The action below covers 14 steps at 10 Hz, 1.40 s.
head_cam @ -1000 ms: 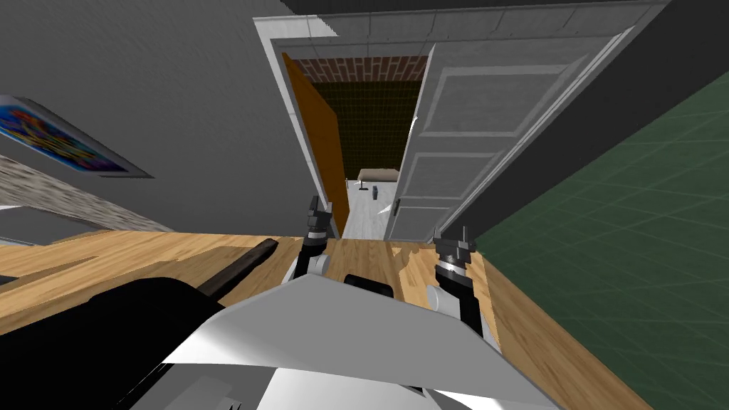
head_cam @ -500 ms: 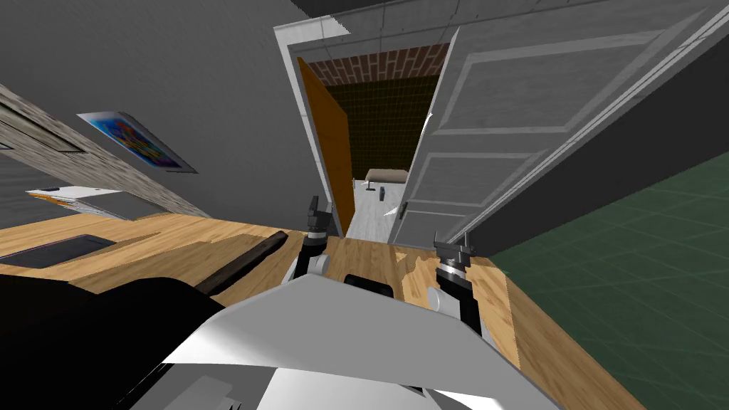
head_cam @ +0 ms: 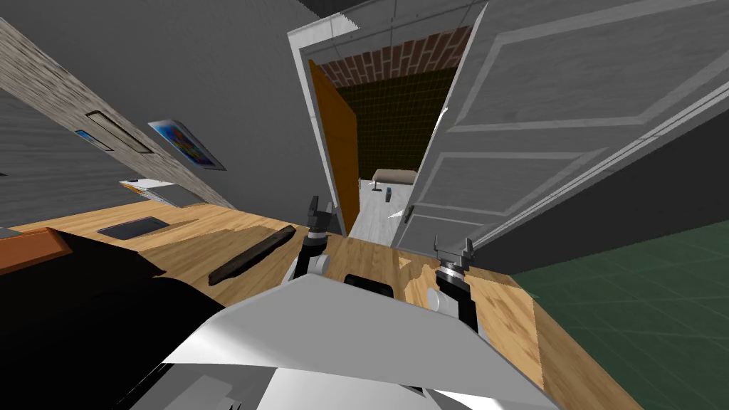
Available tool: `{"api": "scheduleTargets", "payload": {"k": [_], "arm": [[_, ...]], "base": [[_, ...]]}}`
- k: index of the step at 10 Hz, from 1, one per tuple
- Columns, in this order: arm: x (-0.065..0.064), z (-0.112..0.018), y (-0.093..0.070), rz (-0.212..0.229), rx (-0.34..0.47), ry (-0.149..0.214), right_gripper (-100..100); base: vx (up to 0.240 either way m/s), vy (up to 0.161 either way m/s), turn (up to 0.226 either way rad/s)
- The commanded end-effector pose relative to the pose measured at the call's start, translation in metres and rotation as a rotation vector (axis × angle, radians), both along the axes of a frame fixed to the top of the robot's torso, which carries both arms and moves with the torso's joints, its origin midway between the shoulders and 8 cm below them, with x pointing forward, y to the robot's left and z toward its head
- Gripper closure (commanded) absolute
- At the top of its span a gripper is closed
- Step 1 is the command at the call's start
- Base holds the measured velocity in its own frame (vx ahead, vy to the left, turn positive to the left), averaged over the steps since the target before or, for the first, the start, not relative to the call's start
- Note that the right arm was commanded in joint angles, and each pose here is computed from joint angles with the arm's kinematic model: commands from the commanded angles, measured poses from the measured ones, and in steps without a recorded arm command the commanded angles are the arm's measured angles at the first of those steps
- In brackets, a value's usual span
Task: Push the door open
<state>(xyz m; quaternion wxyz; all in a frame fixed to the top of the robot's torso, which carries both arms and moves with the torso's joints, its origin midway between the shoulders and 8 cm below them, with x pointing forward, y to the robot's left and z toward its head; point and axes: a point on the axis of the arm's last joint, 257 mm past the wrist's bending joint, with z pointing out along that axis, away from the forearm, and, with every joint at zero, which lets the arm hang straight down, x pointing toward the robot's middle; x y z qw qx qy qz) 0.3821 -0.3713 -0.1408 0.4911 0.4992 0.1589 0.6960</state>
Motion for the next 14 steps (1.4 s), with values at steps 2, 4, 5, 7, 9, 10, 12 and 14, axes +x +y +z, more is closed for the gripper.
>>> {"api": "scheduleTargets", "payload": {"k": [2, 4, 5, 7, 9, 10, 12, 14], "arm": [[-0.004, -0.020, -0.013, 0.000, 0.082, 0.007, -100], [-0.006, -0.035, -0.023, -0.003, 0.144, 0.011, -100], [-0.007, -0.043, -0.029, -0.006, 0.176, 0.013, -100], [-0.010, -0.059, -0.039, -0.013, 0.239, 0.014, -100], [-0.014, -0.074, -0.048, -0.022, 0.302, 0.013, -100], [-0.016, -0.082, -0.053, -0.027, 0.333, 0.013, -100], [-0.021, -0.097, -0.062, -0.039, 0.395, 0.009, -100], [-0.027, -0.112, -0.070, -0.053, 0.457, 0.004, -100]], "base": [[0.051, -0.077, 0.222], [0.042, -0.089, 0.209], [0.043, -0.090, 0.194], [0.054, -0.082, 0.207], [0.034, -0.067, 0.194], [0.030, -0.082, 0.195], [0.030, -0.086, 0.205], [0.032, -0.085, 0.238]]}}
